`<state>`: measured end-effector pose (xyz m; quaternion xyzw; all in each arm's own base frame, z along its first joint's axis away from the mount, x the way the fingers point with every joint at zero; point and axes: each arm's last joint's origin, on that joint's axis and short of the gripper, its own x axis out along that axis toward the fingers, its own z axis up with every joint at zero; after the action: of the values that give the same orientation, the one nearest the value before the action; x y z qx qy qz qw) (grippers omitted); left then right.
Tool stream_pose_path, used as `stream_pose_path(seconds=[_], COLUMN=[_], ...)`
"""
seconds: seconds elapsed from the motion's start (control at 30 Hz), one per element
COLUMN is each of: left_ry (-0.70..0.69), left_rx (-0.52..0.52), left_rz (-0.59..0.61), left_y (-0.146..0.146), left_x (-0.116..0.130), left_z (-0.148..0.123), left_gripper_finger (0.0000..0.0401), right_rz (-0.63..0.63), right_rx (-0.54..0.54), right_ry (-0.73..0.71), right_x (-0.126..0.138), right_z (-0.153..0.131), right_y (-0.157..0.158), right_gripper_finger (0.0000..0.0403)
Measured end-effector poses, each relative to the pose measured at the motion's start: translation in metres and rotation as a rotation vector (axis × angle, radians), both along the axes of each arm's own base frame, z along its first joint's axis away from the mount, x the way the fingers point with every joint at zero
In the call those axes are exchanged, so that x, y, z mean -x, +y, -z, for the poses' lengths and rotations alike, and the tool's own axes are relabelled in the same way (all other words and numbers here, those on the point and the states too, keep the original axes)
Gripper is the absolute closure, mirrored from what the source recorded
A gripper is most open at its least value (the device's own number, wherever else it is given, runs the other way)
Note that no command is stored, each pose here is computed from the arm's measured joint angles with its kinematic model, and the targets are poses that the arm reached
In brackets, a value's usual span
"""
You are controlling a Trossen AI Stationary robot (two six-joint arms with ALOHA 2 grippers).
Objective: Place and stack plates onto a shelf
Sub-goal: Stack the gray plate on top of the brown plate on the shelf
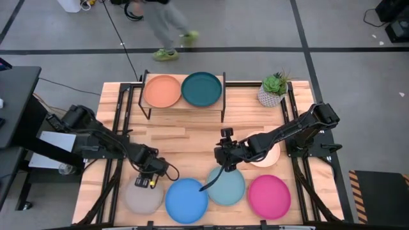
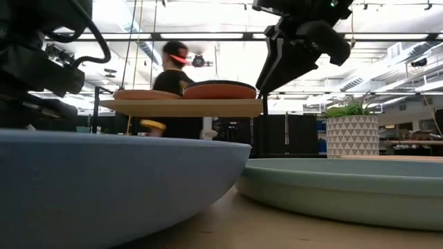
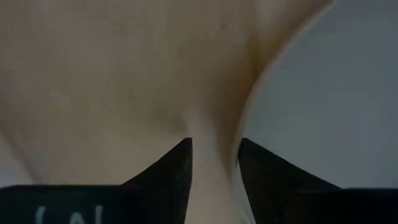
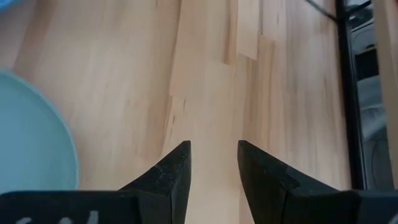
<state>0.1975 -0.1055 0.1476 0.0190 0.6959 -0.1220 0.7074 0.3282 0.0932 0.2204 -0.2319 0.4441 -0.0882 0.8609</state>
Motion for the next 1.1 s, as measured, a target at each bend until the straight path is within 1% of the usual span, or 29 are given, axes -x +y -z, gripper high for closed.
stream_pose_path(seconds=[0.1, 0.23, 0.53, 0.63, 0.77, 0.87, 0.97, 1.1], left_ry=[0.003, 0.032, 0.015, 0.013, 0.018, 0.02, 0.079, 0.139], left_rx=[0.001, 0.053, 0.025, 0.02, 0.019, 0.017, -0.02, -0.112], left_rz=[-0.027, -0.038, -0.048, -0.044, -0.018, 0.003, 0.025, 0.055], left_y=[0.002, 0.002, 0.003, 0.003, 0.003, 0.003, 0.004, 0.007], left_x=[-0.001, 0.0, -0.001, -0.002, -0.002, -0.002, 0.001, 0.001], left_z=[0.0, -0.001, -0.001, 0.0, 0.002, 0.001, -0.007, -0.037], left_gripper_finger=[0.0282, 0.0294, 0.0302, 0.0327, 0.0384, 0.0388, 0.0389, 0.0391], right_rz=[-0.005, -0.012, -0.014, -0.017, -0.018, -0.017, -0.009, 0.005], right_rx=[0.002, 0.005, 0.005, 0.008, 0.008, 0.008, 0.004, 0.0], right_ry=[-0.007, -0.007, -0.007, -0.005, -0.006, -0.006, -0.008, -0.007], right_x=[-0.001, -0.001, -0.002, -0.002, -0.002, -0.002, -0.002, -0.003], right_z=[-0.001, -0.001, -0.001, -0.001, -0.001, -0.001, -0.001, 0.001], right_y=[0.0, -0.001, -0.001, -0.001, -0.001, -0.001, -0.003, -0.008], right_gripper_finger=[0.0265, 0.0265, 0.0265, 0.0265, 0.0265, 0.0265, 0.0265, 0.0265])
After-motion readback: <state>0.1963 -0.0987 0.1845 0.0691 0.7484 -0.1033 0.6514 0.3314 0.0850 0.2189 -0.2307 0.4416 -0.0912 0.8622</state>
